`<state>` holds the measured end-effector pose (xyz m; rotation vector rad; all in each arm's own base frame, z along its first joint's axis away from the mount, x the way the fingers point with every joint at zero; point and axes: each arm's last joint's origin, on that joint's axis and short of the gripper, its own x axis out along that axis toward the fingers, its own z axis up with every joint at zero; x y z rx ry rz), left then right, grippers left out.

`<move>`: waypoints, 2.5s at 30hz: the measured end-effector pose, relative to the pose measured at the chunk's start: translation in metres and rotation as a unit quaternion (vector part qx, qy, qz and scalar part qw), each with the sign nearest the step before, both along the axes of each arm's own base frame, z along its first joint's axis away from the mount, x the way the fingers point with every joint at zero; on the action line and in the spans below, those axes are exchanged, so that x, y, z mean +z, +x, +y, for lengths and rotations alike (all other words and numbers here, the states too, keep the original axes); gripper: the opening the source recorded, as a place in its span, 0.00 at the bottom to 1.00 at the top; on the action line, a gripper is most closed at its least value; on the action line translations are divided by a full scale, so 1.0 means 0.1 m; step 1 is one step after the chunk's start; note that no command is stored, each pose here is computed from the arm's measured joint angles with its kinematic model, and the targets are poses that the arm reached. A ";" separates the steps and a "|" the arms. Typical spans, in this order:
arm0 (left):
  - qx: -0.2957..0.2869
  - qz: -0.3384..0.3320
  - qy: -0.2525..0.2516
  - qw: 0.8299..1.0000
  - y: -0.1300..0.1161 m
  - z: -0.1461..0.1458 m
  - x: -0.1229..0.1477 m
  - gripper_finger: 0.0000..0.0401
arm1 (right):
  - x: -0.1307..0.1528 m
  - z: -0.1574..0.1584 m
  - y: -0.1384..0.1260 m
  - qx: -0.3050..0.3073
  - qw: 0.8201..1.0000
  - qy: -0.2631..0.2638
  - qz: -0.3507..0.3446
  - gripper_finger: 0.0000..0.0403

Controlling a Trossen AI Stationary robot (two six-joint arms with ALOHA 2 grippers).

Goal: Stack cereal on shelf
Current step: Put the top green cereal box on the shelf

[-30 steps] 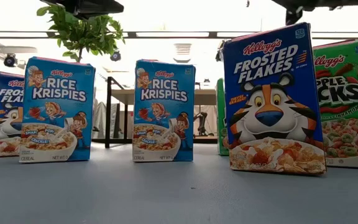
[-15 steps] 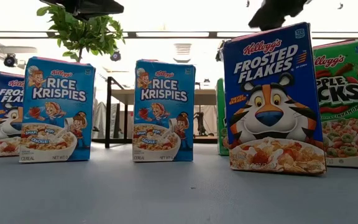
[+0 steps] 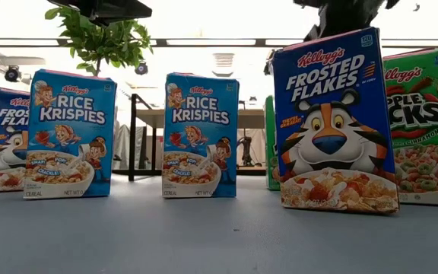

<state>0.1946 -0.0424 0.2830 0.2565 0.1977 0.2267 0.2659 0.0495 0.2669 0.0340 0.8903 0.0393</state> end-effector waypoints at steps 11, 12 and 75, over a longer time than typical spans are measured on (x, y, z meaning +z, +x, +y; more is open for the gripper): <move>0.000 0.003 0.001 1.000 0.00 0.00 -0.01 0.00 | 0.06 0.00 0.13 -0.032 0.999 -0.021 -0.001 0.32; 0.000 0.003 0.001 1.000 0.00 0.00 -0.01 0.00 | 0.05 -0.01 0.12 -0.040 0.999 -0.027 0.002 0.37; 0.001 -0.001 0.002 1.000 -0.01 0.00 0.01 0.00 | 0.96 -1.58 1.01 -0.076 0.985 -0.136 -0.068 0.35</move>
